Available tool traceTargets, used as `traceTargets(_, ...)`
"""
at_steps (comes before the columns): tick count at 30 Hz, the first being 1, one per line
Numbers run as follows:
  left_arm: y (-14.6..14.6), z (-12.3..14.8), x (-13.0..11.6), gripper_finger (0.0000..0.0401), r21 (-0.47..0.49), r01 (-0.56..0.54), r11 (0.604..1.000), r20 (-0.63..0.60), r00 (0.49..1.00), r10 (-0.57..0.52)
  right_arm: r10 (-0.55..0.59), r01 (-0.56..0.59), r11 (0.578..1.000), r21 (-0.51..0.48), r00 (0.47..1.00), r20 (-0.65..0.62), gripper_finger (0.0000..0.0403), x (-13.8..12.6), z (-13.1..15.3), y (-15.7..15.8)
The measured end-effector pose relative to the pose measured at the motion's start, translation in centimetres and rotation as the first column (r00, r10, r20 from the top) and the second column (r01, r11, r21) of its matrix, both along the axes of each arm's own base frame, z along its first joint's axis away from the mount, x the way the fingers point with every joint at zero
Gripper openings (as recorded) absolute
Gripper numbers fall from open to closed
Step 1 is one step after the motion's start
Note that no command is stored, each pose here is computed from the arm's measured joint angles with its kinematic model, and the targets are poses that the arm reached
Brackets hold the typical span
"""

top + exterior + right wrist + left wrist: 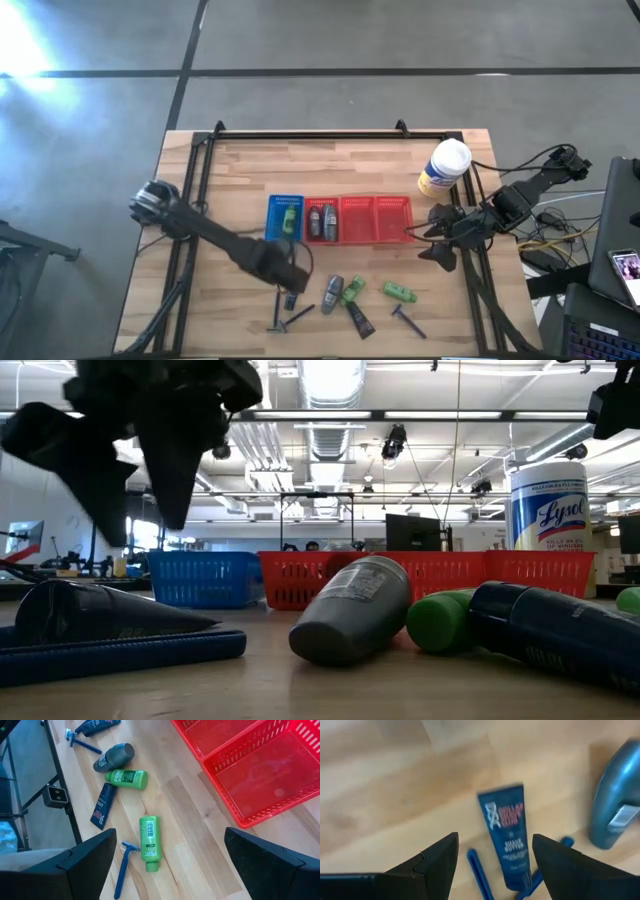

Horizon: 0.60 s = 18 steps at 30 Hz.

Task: Pick & Place Travel size toiletries
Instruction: Put the blue shave cream into the right red bin

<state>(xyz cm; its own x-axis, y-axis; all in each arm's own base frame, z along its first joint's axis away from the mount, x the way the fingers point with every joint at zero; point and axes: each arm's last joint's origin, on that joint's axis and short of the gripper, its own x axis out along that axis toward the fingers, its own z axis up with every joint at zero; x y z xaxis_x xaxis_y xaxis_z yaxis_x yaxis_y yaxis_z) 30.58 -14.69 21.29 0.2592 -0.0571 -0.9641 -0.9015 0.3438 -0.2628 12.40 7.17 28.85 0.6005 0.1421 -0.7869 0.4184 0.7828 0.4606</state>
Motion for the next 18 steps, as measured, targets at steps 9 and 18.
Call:
traceTargets(9, -4.7, -1.7, 3.7, 0.0259, -0.004, 0.030, 1.000, -0.074, 0.997, -0.031, 0.022, -0.022, 1.000, 0.017, 1.000, -0.012, 0.0368, 0.0, 0.0, 0.1)
traceTargets(18, -6.4, -3.9, 4.7, 0.0259, -0.019, 0.052, 0.998, -0.151, 0.987, -0.054, 0.053, -0.053, 0.998, 0.020, 0.998, -0.017, 0.0368, -0.1, 0.0, 0.1)
